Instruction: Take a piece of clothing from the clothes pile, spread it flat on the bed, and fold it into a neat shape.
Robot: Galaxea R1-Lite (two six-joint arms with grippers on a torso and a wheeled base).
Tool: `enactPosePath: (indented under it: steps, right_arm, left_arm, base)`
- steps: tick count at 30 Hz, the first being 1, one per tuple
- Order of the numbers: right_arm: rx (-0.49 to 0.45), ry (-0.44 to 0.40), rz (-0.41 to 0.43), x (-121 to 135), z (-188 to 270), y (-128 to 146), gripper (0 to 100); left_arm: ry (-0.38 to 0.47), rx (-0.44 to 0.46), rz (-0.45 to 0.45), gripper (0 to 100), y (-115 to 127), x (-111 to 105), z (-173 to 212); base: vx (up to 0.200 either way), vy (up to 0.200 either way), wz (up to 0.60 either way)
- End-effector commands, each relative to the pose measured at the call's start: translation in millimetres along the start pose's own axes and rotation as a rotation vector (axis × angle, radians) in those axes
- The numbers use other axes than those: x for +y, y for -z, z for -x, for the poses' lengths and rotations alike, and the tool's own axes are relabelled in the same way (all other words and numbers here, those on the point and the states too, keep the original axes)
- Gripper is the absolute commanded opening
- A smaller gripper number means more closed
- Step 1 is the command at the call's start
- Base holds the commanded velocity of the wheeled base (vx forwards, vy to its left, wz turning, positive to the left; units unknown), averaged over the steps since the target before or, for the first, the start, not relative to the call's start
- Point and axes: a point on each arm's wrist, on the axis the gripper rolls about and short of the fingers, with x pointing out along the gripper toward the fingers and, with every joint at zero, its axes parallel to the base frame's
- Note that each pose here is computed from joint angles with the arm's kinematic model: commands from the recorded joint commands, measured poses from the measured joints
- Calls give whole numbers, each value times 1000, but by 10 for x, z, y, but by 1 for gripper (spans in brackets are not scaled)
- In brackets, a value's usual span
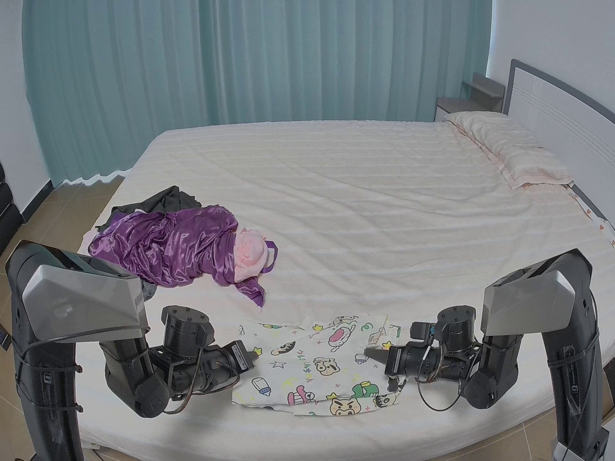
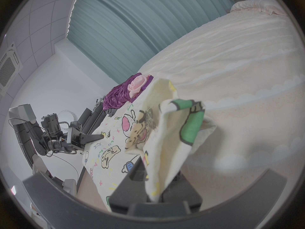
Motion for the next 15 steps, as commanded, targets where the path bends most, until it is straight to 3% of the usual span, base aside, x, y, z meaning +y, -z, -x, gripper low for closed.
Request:
enactPosePath:
  steps: [1,15]
  right_arm:
    - [3,3,-2,-2,7,10,0]
    - [7,6,-3,-4,14,19,0]
  left_arm:
    - [-9,8,2,0,21,24,-11]
    - [-13,12,3,0,31,36,-16]
  base:
    - [0,0,0]
    - [0,0,0]
